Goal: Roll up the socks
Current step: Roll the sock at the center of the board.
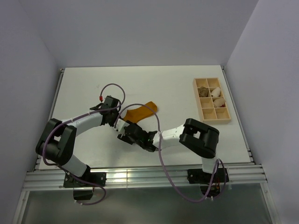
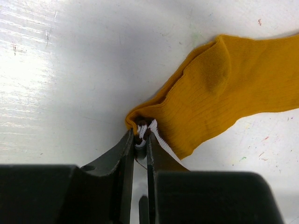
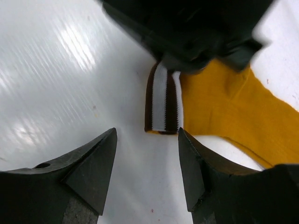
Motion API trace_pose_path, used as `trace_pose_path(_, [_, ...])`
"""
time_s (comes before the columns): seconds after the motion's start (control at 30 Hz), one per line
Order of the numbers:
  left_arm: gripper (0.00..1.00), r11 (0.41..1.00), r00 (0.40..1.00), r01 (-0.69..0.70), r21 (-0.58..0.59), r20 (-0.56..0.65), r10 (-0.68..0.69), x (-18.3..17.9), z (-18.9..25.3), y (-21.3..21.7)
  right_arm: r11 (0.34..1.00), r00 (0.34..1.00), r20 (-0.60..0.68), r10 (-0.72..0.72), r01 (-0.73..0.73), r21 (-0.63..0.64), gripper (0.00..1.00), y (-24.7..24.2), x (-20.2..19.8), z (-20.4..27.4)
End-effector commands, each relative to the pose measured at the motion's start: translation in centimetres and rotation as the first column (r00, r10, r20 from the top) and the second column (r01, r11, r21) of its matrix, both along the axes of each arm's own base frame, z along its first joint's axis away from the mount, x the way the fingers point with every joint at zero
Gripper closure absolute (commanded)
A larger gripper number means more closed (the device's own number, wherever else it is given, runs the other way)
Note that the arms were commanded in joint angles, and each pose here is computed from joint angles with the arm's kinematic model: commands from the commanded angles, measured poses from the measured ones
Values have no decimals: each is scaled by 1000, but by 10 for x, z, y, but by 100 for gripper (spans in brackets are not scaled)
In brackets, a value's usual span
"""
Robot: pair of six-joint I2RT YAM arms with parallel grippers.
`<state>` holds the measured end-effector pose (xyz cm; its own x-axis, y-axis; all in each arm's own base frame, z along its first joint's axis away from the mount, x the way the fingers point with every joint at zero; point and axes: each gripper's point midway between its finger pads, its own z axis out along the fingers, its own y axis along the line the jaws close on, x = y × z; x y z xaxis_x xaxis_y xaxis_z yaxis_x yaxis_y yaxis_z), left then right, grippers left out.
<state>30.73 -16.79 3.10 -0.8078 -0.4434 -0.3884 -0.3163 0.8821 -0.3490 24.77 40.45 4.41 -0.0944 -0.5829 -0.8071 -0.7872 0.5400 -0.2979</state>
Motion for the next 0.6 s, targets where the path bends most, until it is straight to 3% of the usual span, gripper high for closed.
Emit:
trace_pose_path(0.0, [99,999,999,43,12,-29,-42,-5,-1,-3,999,990,141,-21,25,-27,38,9,13,14])
trace_pose_path(0.37, [99,998,998,58,-1,-40,-58,-6,-2,-8,993,979,200,-34,56,-105,44,9,19,-7])
trace_pose_path(0.57, [99,998,998,55,-6,-39,-55,-6,-1,-9,990,983,183,-17,42,-133,59,12,17,-19])
